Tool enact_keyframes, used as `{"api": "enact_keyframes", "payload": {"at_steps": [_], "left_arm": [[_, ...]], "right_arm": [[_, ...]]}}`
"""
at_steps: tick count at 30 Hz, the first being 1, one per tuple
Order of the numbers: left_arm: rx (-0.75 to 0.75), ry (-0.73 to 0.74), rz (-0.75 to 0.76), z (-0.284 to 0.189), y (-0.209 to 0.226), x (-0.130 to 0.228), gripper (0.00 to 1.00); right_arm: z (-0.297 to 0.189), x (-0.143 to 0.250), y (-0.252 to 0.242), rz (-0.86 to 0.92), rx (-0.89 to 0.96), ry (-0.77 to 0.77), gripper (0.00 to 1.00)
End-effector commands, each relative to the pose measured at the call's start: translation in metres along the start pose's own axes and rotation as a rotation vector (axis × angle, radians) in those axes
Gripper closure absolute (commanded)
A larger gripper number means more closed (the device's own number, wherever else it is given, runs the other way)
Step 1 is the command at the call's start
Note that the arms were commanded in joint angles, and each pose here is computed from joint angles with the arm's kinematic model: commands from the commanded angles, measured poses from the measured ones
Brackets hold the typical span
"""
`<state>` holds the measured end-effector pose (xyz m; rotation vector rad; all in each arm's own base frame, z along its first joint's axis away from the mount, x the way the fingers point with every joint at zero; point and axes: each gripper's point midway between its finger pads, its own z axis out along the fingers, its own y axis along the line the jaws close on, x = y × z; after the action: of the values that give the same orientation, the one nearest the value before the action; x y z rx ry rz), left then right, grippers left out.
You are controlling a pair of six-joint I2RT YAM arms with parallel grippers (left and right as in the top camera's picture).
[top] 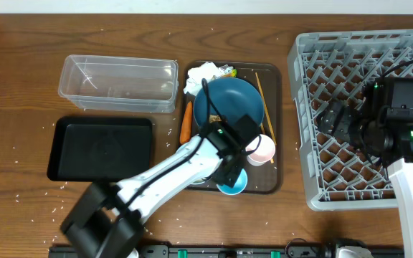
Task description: Sort waste into correct bins and load items into the dishwasher rack
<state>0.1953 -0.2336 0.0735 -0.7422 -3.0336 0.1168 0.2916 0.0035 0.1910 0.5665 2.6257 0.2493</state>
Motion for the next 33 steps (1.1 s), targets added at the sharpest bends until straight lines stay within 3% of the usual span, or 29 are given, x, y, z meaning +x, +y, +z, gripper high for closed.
{"api": "enact_keyframes", "payload": {"at_steps": [1,5,7,9,12,15,18,24,31,33], "left_arm": [[0.042,-0.136,-0.015,-0.054,0.003,-0.012,0.94],[0.117,-0.299,-0.082,-0.102,0.021,-0.020,0.94],[0.263,-0.395,-0.058,-0.131,0.017,-0.027,0.94],[0.452,-0.484,-0.016,-0.163,0.006,-0.033,0.94],[0.664,-0.574,0.019,-0.202,-0.002,-0.036,0.94],[0.850,-0.623,0.091,-0.232,-0.013,-0.035,0.94],[0.953,-0.649,0.152,-0.250,-0.020,-0.033,0.94],[1.066,-0.672,0.247,-0.271,-0.033,-0.026,0.94],[1.070,-0.680,0.248,-0.273,-0.033,-0.027,0.94],[1.069,-0.683,0.250,-0.274,-0.033,-0.028,0.94]], "right_arm": [[-0.007,-0.006,0.001,-0.017,0.000,-0.029,0.01],[-0.008,-0.001,0.020,-0.089,-0.109,0.000,0.01],[-0.018,0.009,0.061,-0.281,-0.360,0.028,0.02],[-0.050,0.029,0.111,-0.508,-0.733,0.029,0.07],[-0.105,0.045,0.150,-0.656,-1.150,-0.021,0.11],[-0.147,0.054,0.167,-0.744,-1.421,-0.066,0.11],[-0.165,0.061,0.175,-0.815,-1.534,-0.088,0.09],[-0.173,0.077,0.190,-0.910,-1.591,-0.078,0.12],[-0.173,0.096,0.210,-0.986,-1.590,-0.044,0.30],[-0.172,0.099,0.214,-0.993,-1.578,-0.039,0.42]]}}
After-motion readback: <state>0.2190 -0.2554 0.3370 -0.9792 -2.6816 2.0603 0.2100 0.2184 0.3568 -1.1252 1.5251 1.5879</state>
